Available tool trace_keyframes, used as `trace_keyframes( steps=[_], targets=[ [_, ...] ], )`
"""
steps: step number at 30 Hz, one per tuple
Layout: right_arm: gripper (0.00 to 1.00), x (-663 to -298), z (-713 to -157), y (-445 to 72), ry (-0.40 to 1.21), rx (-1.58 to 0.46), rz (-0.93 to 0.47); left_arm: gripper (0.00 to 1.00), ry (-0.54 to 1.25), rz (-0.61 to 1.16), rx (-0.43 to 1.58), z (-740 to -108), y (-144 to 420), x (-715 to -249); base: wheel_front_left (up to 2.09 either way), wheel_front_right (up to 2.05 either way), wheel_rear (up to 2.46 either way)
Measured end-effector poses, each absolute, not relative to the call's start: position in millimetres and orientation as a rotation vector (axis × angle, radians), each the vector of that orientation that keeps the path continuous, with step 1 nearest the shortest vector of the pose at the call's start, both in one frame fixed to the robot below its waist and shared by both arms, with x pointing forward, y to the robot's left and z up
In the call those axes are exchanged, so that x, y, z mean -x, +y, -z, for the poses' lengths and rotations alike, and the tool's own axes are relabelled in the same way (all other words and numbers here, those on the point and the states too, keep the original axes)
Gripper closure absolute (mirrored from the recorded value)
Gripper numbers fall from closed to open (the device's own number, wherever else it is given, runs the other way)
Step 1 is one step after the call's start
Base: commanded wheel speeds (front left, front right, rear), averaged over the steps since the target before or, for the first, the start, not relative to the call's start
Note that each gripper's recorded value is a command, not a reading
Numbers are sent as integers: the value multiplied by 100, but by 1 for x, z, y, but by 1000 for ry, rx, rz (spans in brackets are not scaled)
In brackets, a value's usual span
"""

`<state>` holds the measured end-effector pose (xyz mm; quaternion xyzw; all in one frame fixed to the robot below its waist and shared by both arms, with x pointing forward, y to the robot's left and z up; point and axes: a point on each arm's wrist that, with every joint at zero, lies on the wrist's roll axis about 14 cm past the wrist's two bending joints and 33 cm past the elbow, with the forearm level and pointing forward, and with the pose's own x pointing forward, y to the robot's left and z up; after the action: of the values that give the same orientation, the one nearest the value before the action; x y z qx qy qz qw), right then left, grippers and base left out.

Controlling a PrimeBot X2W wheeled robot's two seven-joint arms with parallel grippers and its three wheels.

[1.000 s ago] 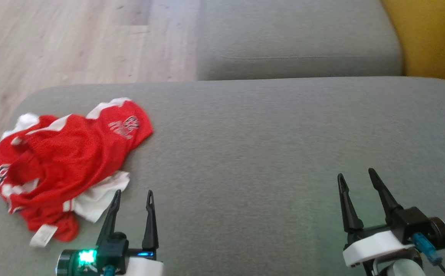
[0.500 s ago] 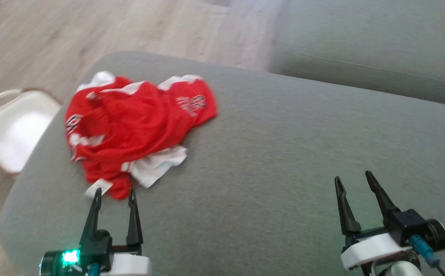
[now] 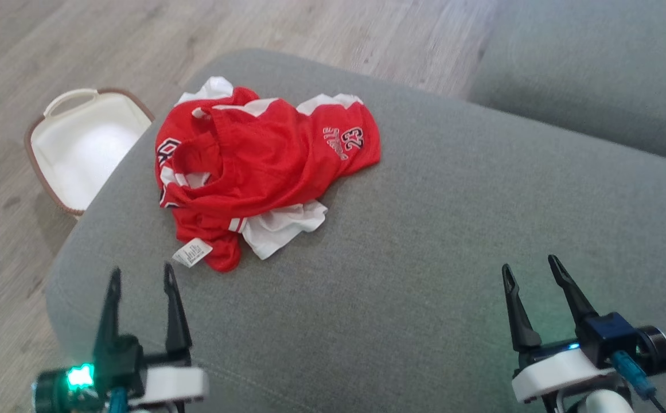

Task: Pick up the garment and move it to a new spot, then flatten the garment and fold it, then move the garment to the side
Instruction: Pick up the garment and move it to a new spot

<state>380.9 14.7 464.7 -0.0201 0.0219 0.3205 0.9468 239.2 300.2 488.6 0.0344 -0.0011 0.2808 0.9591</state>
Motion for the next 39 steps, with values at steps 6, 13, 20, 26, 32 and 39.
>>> trace_keyframes(
  steps=[6, 13, 20, 26, 32, 39],
  targets=[
    [0, -392, -452, 18, 63, 67, -663, 0, -126, -596, -144, -536, 314, -267, 0, 0, 0],
    [0, -414, -430, 18, 88, 100, -655, 0, -194, -498, -190, -571, 333, -335, 0, 0, 0],
    [0, -428, -407, 15, 117, 139, -653, 0, 31, -413, -215, -552, 362, -420, 0, 0, 0],
    [0, -444, -390, -1, 134, 155, -616, 0, 355, -378, -122, -501, 372, -469, 0, 0, 0],
    [0, -451, -386, -20, 141, 159, -563, 0, 600, -335, -66, -432, 359, -463, 0, 0, 0],
    [0, -455, -387, -33, 138, 164, -525, 100, 669, -310, -51, -405, 348, -462, 0, 0, 0]
  ],
)
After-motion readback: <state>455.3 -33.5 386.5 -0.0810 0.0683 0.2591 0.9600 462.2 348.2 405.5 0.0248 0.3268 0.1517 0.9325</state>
